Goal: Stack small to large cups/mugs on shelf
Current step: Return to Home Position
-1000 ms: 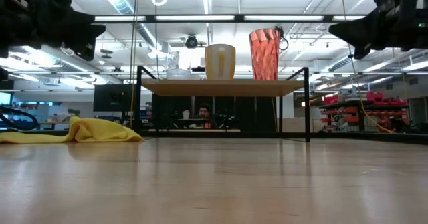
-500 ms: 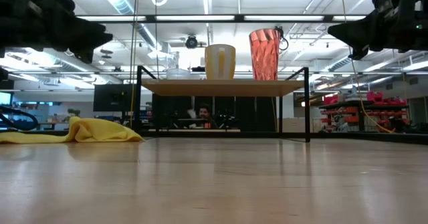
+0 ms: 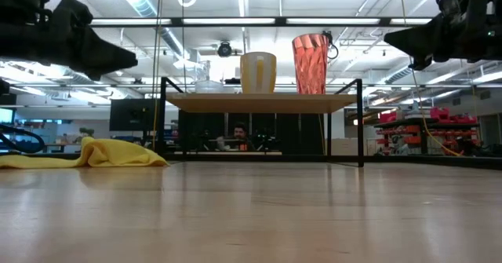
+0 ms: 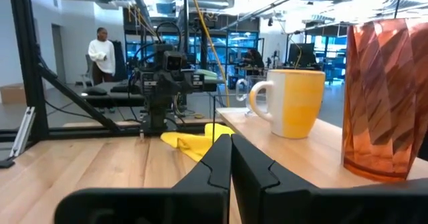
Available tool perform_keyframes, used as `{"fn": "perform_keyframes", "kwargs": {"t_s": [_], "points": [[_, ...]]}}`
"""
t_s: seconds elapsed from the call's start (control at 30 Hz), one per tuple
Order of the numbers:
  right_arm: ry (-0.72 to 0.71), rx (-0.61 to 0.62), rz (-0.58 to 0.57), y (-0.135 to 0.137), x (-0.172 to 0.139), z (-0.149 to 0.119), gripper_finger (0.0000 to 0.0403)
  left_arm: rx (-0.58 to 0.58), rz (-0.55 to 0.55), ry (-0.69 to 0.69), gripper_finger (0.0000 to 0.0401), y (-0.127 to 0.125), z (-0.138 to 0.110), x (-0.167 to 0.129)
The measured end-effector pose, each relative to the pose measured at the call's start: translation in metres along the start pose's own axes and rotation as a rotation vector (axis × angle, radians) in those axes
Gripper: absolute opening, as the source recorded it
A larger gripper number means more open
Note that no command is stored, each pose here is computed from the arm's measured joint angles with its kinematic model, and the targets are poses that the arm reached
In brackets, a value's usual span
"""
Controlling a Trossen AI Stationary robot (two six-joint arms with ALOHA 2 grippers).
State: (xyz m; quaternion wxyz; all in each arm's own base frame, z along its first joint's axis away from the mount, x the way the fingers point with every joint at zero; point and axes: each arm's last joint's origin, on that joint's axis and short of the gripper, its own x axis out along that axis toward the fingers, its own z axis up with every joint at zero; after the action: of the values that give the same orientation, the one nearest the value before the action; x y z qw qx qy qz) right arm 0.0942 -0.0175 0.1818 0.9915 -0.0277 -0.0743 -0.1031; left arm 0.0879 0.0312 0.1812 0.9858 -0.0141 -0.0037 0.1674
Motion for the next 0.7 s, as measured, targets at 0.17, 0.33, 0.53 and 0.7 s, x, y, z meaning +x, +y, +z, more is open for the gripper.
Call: {"fn": "perform_keyframes", "kwargs": {"t_s": [0.17,0.33,0.53,0.7], "points": [[0.012,-0.008,-0.014,-0.0004,0.0,-0.0011,0.0018,0.001,0.048,0.039,0.0148,0.0015,-0.0038,-0.0001],[0.023,-0.01,-0.068,-0.0019,-0.0001,-0.002,0.0018,0.001,0.068,0.04,0.0143,0.002,-0.004,-0.0002],[0.041,-0.021,-0.07,-0.0019,-0.0001,-0.0037,0.0018,0.001,0.069,0.064,0.0138,0.0021,-0.0063,-0.0003],[0.048,-0.033,-0.069,-0.0019,-0.0002,-0.0044,0.0018,-0.009,0.069,0.063,0.0143,0.0021,-0.0063,-0.0003]]}}
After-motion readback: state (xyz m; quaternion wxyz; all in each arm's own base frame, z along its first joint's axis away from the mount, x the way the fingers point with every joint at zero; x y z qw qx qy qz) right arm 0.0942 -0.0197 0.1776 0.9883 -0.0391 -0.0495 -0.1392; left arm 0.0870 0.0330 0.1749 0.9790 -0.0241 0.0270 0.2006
